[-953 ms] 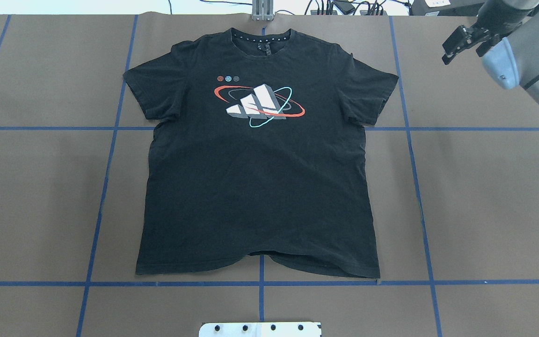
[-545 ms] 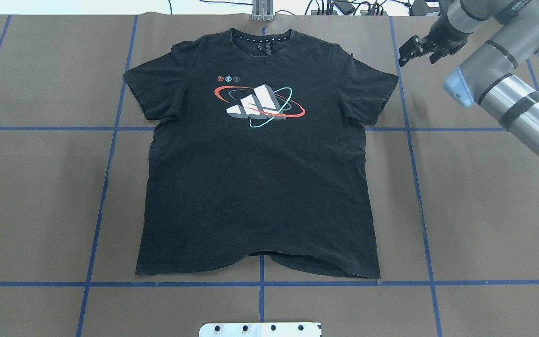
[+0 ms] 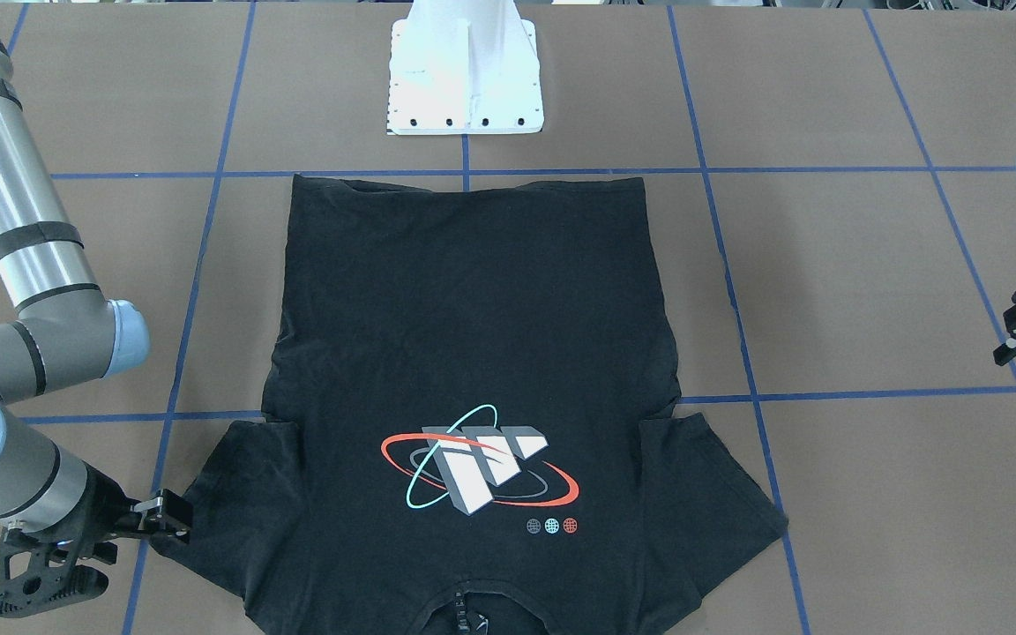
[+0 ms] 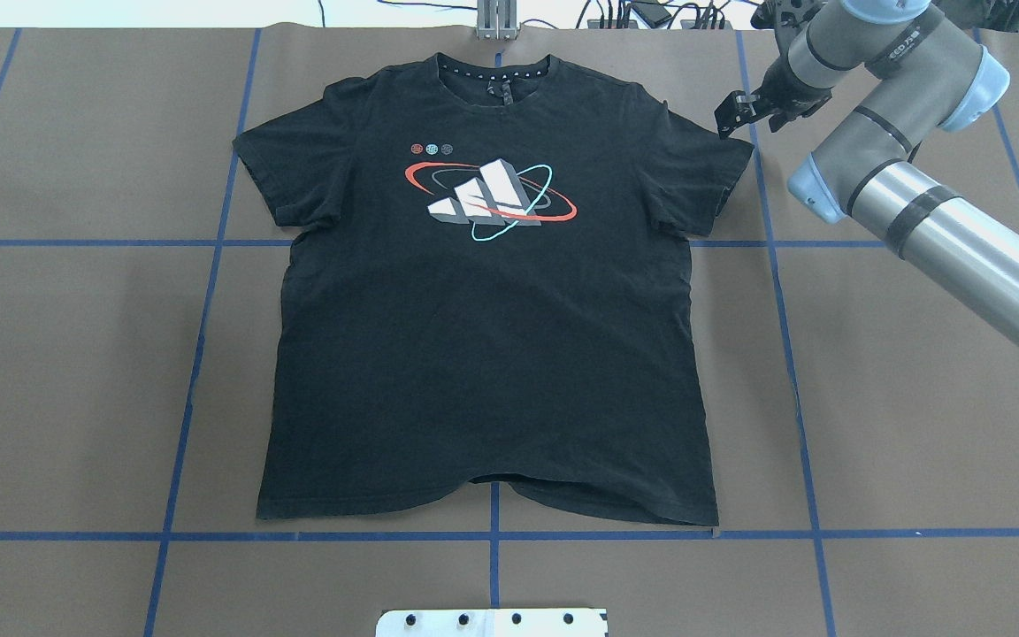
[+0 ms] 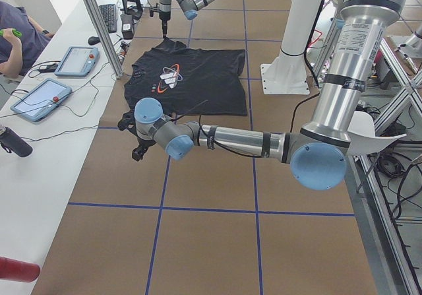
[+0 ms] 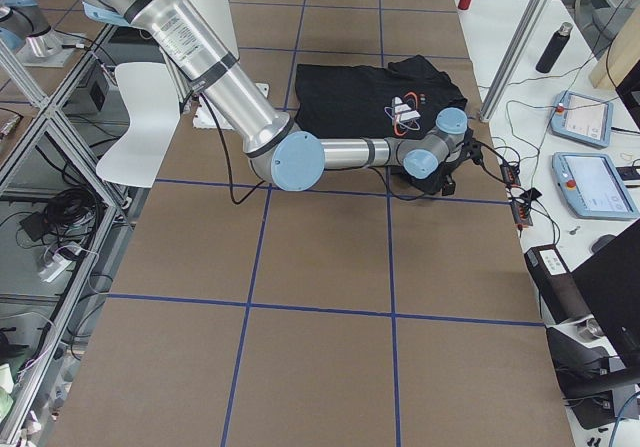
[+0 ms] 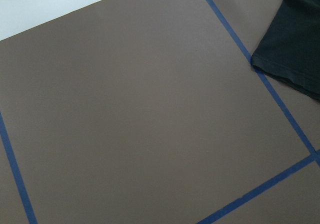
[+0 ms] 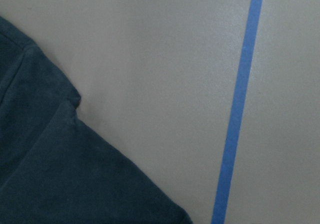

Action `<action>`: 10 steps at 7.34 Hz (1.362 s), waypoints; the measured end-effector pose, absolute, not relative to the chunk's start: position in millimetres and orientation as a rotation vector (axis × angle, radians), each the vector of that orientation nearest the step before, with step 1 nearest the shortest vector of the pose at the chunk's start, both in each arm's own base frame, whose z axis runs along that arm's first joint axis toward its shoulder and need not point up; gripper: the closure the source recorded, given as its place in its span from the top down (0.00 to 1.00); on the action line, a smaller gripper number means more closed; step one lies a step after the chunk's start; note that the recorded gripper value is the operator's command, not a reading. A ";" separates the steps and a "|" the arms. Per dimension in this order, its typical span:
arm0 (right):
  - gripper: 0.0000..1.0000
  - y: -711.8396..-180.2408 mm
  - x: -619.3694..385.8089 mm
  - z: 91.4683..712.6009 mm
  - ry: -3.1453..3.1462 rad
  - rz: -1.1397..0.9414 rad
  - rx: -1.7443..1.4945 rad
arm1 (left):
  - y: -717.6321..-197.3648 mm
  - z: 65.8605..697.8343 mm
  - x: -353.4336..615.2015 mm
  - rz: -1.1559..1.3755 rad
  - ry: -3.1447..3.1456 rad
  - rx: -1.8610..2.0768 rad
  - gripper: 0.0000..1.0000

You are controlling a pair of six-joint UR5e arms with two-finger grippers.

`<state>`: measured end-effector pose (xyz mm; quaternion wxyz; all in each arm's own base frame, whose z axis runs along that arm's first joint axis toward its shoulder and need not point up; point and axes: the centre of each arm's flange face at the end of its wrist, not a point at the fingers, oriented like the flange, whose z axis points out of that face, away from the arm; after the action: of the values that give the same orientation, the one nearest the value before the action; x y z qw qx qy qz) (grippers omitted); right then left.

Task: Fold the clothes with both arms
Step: 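Move the right gripper over the sleeve nearest it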

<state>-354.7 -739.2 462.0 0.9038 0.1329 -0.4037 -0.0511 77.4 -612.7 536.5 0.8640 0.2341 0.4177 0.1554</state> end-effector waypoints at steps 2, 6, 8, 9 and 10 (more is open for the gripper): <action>0.63 -735.4 -361.7 471.3 -0.819 -0.112 0.282 | -612.7 536.6 77.4 0.325 0.876 0.490 1.00; 0.00 -727.0 -360.9 485.8 -0.828 -0.122 0.303 | -612.7 537.3 77.5 0.325 0.875 0.489 1.00; 0.00 -728.8 -360.5 479.1 -0.836 -0.120 0.311 | -612.2 537.9 77.3 0.325 0.875 0.488 1.00; 0.00 -730.1 -359.0 474.5 -0.841 -0.120 0.316 | -611.8 537.9 77.3 0.325 0.875 0.488 1.00; 0.00 -731.4 -356.9 466.8 -0.851 -0.119 0.321 | -611.3 538.4 77.1 0.324 0.875 0.488 1.00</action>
<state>-356.9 -731.4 466.8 0.8967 0.1547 -0.4108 -0.0574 77.1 -611.3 538.4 0.8645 0.2328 0.4177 0.1548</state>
